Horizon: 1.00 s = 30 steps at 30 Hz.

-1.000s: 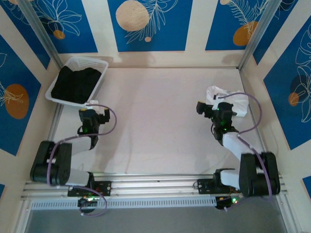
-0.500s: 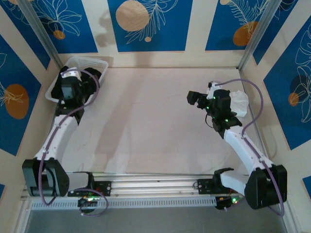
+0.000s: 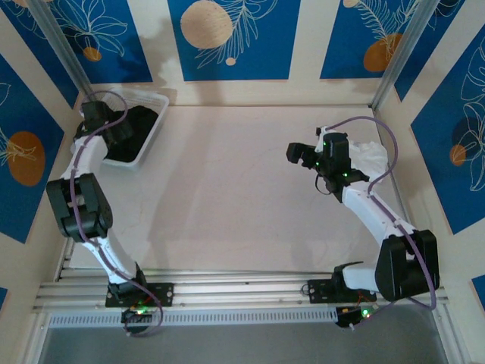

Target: Fold the inside-out t-shirt

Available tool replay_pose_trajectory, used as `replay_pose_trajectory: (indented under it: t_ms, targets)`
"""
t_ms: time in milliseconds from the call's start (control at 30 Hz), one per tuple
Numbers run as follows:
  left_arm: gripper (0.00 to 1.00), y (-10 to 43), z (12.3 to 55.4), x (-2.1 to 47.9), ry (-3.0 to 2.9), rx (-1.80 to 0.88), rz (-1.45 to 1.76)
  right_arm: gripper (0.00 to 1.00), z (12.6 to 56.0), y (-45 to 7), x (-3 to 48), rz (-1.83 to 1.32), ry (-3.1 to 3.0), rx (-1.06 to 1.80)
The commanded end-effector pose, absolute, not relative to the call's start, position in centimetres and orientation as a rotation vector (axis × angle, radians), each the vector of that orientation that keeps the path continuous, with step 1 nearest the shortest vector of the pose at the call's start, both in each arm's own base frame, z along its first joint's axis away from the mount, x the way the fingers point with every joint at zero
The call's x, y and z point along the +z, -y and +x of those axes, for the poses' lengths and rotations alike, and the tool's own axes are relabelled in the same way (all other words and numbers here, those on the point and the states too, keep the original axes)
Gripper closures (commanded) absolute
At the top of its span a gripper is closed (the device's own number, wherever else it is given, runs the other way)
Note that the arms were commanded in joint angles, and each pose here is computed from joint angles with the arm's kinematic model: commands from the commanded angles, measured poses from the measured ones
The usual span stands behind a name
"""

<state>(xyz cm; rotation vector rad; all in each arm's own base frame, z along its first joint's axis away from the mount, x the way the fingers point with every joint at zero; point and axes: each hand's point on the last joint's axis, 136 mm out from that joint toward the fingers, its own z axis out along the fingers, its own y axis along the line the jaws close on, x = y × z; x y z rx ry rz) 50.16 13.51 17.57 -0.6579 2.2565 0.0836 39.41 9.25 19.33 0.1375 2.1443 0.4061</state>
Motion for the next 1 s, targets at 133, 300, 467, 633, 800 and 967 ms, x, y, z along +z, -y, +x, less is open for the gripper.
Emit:
replay_pose_trajectory:
  t_ms: [133,300,467,633,800,967]
  targets:
    - [0.0,-12.8,49.7,15.8,-2.301,0.058,-0.631,0.0,40.3,-10.4,19.6,0.089,-2.169,0.434]
    - [0.0,-11.8,50.5,13.6,-2.409,-0.039,-0.626,0.0,40.6,-10.8,18.8,0.066,-2.206,0.441]
    - [0.01,-10.9,52.2,10.4,-2.527,-0.145,-0.642,0.0,40.8,-11.3,18.0,0.062,-2.23,0.453]
    - [0.22,-10.3,53.1,8.5,-2.556,-0.206,-0.639,0.0,40.7,-11.0,17.6,0.069,-2.246,0.435]
    - [0.69,-10.1,54.0,9.1,-2.547,-0.236,-0.623,0.0,40.6,-10.7,18.1,0.071,-2.242,0.425]
    - [0.94,-10.9,54.2,16.5,-2.397,-0.185,-0.582,0.0,40.1,-10.1,19.3,0.06,-2.228,0.395]
